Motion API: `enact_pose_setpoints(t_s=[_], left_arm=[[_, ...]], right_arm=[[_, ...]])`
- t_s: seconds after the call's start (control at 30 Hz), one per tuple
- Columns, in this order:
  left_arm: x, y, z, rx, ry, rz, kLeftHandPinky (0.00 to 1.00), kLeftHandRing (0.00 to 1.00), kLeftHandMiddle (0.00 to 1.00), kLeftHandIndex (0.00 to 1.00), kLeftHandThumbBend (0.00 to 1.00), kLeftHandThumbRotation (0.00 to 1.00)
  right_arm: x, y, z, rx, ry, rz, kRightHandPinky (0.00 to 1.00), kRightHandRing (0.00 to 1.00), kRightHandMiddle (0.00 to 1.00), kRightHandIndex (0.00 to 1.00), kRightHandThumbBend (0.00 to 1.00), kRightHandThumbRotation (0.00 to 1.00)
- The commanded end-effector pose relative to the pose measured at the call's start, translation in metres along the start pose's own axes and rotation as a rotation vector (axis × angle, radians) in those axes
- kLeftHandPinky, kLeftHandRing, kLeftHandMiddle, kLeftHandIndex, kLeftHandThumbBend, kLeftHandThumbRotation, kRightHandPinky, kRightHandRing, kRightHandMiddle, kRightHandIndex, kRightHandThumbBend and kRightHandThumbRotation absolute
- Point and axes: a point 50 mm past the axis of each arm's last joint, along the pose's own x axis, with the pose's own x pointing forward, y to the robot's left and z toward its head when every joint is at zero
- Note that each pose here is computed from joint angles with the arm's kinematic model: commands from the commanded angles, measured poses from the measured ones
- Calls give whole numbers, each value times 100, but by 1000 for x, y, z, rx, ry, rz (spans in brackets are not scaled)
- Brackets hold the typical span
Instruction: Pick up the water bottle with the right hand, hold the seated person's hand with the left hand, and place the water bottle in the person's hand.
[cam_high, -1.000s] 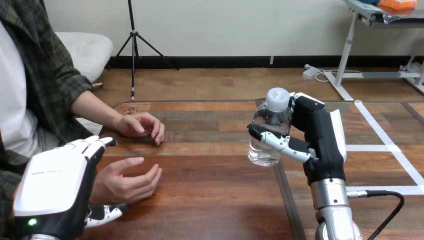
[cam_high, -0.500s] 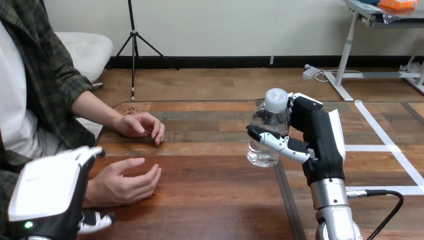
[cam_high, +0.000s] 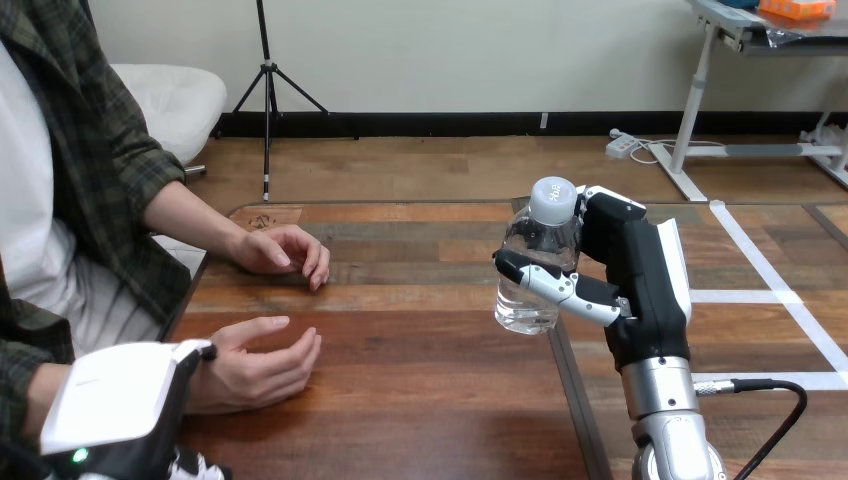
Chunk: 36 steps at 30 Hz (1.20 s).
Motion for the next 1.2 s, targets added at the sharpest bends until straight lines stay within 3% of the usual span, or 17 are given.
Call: enact_pose_setpoints(t_s=[0.0,0.6,1.17], left_arm=[[17,9,5,50,-18,-9,79,81,82,80,88,12],[30,1,5,98,39,-161,77,79,80,78,88,4],[36,-4,3,138,98,-157,79,80,80,79,86,0]], right_arm=[[25,-2,24,13,-136,-6,39,41,42,42,64,0],[25,-5,23,29,-137,-3,39,41,42,42,64,0],[25,-6,23,39,-141,2,39,41,42,42,63,0]])
